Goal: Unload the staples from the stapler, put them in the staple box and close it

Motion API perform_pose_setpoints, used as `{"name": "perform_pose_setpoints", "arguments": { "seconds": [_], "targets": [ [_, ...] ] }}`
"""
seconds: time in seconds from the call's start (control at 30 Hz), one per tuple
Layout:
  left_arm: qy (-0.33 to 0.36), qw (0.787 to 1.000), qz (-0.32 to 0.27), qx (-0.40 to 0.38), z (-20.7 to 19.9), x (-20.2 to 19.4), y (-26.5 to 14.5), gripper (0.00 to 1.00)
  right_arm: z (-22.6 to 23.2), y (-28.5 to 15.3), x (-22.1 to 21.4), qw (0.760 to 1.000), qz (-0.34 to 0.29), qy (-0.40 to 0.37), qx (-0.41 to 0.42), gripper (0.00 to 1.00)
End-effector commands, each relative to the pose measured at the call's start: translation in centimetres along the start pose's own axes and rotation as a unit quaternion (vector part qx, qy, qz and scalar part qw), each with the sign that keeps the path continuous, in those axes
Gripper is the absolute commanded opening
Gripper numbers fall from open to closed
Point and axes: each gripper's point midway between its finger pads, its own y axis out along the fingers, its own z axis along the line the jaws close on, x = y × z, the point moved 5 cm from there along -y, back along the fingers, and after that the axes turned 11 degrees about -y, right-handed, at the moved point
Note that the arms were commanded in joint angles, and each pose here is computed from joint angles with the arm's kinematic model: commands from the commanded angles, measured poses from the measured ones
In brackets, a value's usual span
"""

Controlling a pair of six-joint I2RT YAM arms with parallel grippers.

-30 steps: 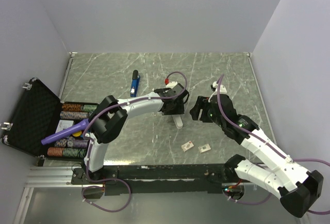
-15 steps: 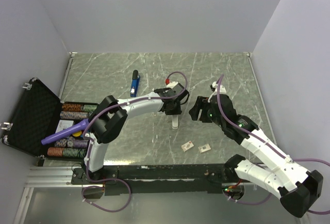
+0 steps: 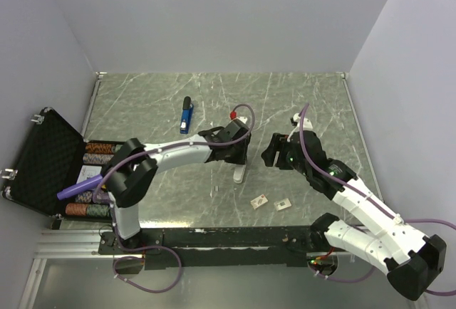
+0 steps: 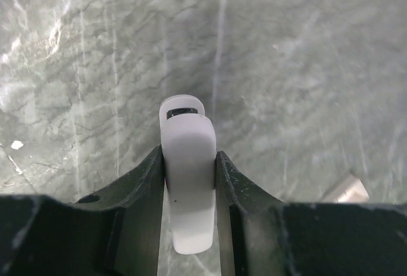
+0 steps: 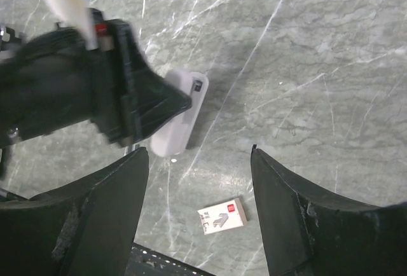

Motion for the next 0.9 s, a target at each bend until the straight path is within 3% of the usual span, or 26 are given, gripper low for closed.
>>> {"name": "perform_pose_setpoints", "arguments": {
  "seconds": [0.0,0.3,0.47,0.73,0.87],
  "targets": [
    [0.044,0.99,-0.064,-0.115,-3.5,2.9,-3.9,0.01,0.0,-1.1,1.3,1.0,-0.028,-0.002,0.0,0.72],
    [0.112,0.966,-0.086,-0.215,-4.2,3.2,-9.9,0.01,1.6,-3.3,3.3,0.994,-0.052,-0.067,0.07,0.69],
    [0.154,0.948,-0.094,-0.264,-4.0,3.0,-14.0,0.01,3.2,-5.0,4.3,0.985,-0.05,-0.104,0.13,0.62],
    [0.224,0.901,-0.055,-0.368,-3.7,0.7,-18.5,0.01,5.4,-7.2,5.3,0.959,-0.056,-0.16,0.225,0.51],
    [0.252,0.877,-0.04,-0.406,-3.5,-0.6,-20.0,0.01,6.3,-7.7,5.4,0.946,-0.052,-0.181,0.264,0.5]
  ]
}}
